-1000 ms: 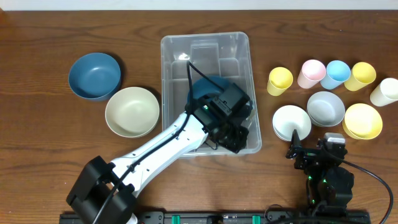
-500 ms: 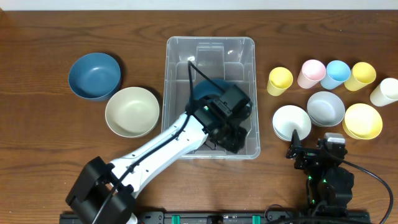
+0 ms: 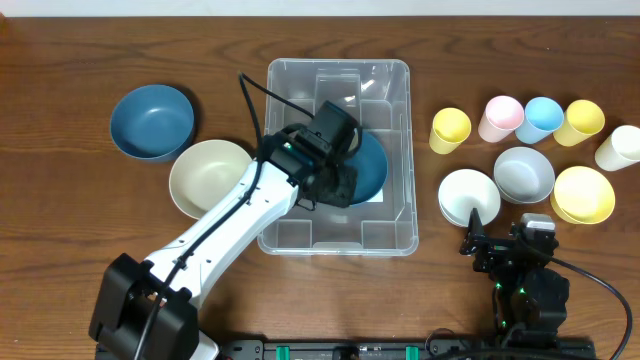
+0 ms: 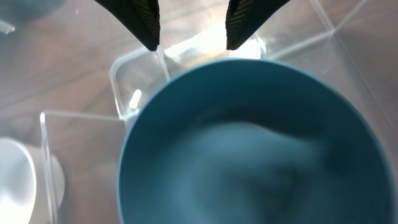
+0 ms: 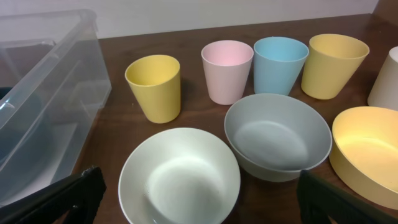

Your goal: Pack container

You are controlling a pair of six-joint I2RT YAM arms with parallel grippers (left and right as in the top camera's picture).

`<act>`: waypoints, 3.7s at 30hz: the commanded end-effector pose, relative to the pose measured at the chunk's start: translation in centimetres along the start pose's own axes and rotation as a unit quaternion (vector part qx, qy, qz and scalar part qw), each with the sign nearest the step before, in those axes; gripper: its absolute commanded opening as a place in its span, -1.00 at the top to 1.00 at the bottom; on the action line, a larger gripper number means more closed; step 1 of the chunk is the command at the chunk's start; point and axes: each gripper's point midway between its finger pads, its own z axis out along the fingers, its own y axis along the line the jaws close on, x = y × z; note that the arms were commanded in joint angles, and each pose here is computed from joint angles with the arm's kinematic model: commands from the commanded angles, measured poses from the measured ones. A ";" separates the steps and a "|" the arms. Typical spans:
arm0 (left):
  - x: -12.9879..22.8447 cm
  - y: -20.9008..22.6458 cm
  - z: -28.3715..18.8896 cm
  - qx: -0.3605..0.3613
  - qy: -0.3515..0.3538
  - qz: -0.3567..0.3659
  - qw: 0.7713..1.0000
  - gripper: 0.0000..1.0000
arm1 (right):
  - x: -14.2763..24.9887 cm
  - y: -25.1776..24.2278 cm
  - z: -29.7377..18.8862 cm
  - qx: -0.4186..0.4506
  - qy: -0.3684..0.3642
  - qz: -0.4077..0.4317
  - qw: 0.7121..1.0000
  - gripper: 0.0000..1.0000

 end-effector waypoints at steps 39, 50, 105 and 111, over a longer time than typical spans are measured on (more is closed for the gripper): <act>-0.1 0.6 -0.9 -0.035 -0.012 0.010 0.999 0.39 | 0.0 -0.3 0.0 0.008 -0.002 0.007 1.000 -0.98; 3.9 0.1 -0.1 -0.040 0.050 0.008 0.998 0.38 | 0.0 -0.3 0.0 0.008 -0.002 0.007 1.000 -0.98; -11.4 6.3 -12.4 -0.128 -0.220 0.031 0.967 -0.44 | 0.0 -0.3 0.0 0.008 -0.002 0.007 1.000 -0.98; -9.9 17.1 -17.3 -0.180 -0.241 -0.130 0.945 -0.47 | 0.0 -0.3 0.0 0.008 -0.002 0.007 1.000 -0.98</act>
